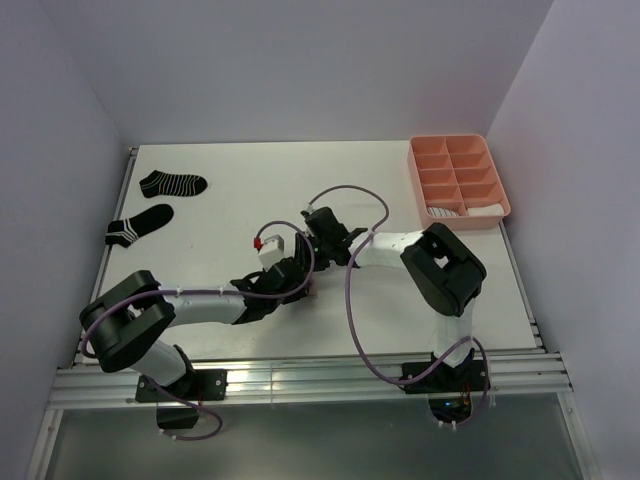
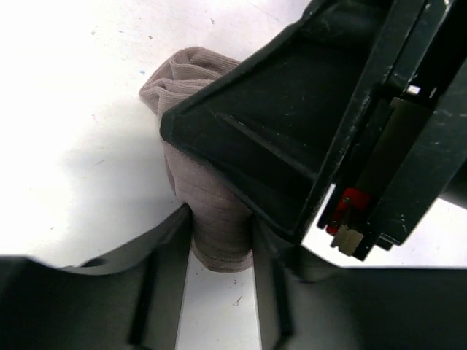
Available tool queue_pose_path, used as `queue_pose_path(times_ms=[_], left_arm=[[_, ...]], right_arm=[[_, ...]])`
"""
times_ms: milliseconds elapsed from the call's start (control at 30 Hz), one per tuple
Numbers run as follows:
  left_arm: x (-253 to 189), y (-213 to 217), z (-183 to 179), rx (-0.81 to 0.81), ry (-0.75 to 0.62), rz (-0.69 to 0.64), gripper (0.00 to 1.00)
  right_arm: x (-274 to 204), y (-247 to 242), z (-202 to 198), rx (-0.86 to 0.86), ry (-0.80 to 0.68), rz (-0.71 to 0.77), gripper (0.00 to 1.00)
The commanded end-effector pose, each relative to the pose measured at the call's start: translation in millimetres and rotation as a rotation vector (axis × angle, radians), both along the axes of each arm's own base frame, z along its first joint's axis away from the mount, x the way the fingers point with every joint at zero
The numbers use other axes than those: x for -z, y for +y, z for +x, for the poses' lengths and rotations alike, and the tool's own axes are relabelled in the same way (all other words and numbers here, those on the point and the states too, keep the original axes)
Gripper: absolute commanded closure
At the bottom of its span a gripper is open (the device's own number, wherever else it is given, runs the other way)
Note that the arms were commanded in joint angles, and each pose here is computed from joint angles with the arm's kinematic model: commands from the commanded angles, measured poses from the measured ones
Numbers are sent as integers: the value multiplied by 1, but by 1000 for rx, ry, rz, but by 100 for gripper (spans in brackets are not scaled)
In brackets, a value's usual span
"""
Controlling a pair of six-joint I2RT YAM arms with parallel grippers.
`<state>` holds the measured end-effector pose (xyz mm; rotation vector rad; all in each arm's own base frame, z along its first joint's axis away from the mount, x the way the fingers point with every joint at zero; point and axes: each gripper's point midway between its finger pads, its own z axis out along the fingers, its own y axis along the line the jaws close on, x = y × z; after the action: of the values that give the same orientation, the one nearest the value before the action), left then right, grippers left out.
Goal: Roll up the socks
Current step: Pick up the sock at the center of the board.
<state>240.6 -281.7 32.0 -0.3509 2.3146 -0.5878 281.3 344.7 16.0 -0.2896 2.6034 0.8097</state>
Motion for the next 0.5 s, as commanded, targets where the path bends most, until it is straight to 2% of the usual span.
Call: queue_pose_path(times_ms=[0,67,167,267,467], left_arm=[[27,33,-13,4,73,151,56],[21,35,-12,1,66,170,53],[1,35,-3,-9,24,175,48],[-29,29,9,-7,-26,144,36],[-84,38,41,-32,-86,125,28]], right_arm=[[66,-47,-74,-75,252,-253,88],[59,-47,-67,-62,237,-246,100],[40,-48,-52,-29,204,-226,100],[15,-58,-28,42,165,-196,100],[-44,-95,27,216,76,-141,100]])
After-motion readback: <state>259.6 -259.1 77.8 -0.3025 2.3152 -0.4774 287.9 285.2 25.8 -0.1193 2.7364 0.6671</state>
